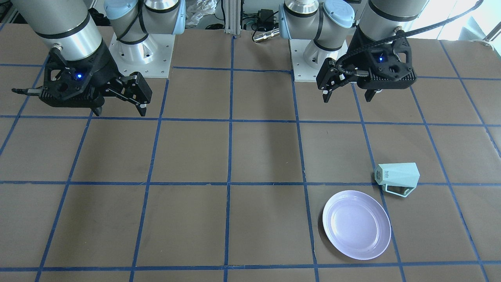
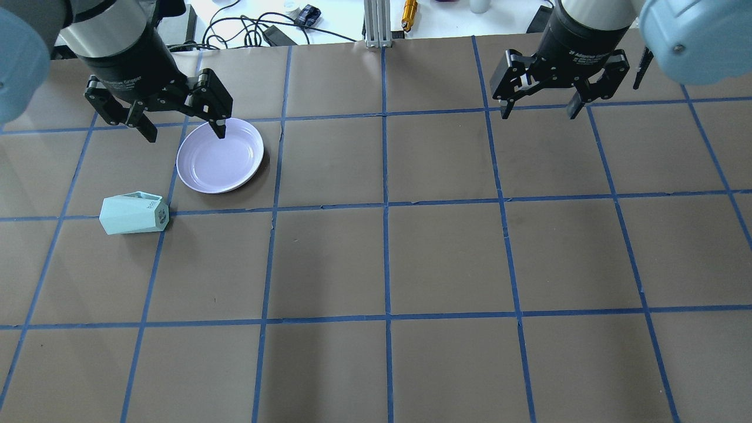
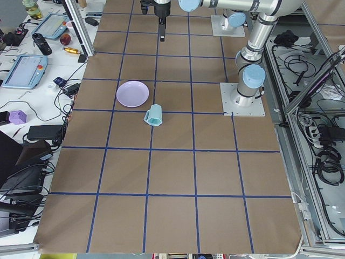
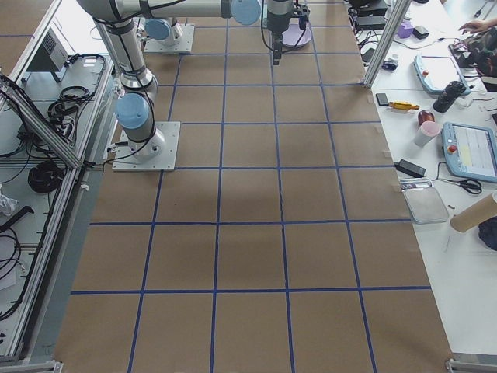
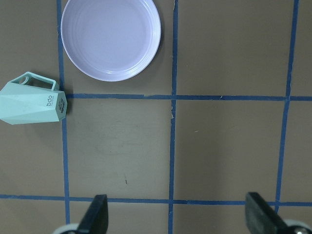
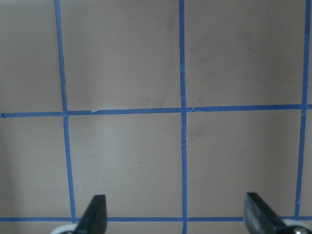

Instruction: Flip cup and place on plate

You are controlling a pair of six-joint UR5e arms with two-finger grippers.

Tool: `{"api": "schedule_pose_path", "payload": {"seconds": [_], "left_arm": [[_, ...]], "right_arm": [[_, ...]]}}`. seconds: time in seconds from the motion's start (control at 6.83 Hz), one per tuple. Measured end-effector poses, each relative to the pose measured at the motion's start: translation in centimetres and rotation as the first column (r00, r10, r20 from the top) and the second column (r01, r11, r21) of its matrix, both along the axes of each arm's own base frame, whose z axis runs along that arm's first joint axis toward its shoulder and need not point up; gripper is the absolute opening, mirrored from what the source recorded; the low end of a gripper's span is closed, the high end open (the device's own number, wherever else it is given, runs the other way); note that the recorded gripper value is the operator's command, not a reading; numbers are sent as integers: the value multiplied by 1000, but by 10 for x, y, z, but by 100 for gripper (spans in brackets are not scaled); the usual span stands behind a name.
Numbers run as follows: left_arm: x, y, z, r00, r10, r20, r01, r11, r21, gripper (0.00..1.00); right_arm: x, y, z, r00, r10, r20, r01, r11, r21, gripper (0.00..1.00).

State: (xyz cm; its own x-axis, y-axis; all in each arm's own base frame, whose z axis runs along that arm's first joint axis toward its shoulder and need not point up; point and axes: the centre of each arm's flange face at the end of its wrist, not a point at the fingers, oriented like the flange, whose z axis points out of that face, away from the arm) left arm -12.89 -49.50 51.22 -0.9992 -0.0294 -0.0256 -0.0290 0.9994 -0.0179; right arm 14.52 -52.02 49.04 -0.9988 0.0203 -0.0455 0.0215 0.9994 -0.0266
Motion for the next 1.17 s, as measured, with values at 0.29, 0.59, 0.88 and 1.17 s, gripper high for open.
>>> {"api": "schedule_pose_path", "payload": {"seconds": [0.29, 0.59, 0.88, 1.17], "left_arm": [[0, -2, -2, 1000, -5, -13, 5, 1000, 4, 100], [1, -3, -1, 999, -23, -32, 23, 1000, 0, 100], [1, -3, -1, 999, -28, -31, 28, 1000, -1, 100], [1, -3, -1, 999, -29, -30, 28, 1000, -2, 100]], "right_arm": [[0, 0, 0, 1000, 0, 0, 0, 1000, 0, 100], [0, 0, 0, 1000, 0, 0, 0, 1000, 0, 100], [0, 0, 0, 1000, 0, 0, 0, 1000, 0, 100], [0, 0, 0, 1000, 0, 0, 0, 1000, 0, 100]]}}
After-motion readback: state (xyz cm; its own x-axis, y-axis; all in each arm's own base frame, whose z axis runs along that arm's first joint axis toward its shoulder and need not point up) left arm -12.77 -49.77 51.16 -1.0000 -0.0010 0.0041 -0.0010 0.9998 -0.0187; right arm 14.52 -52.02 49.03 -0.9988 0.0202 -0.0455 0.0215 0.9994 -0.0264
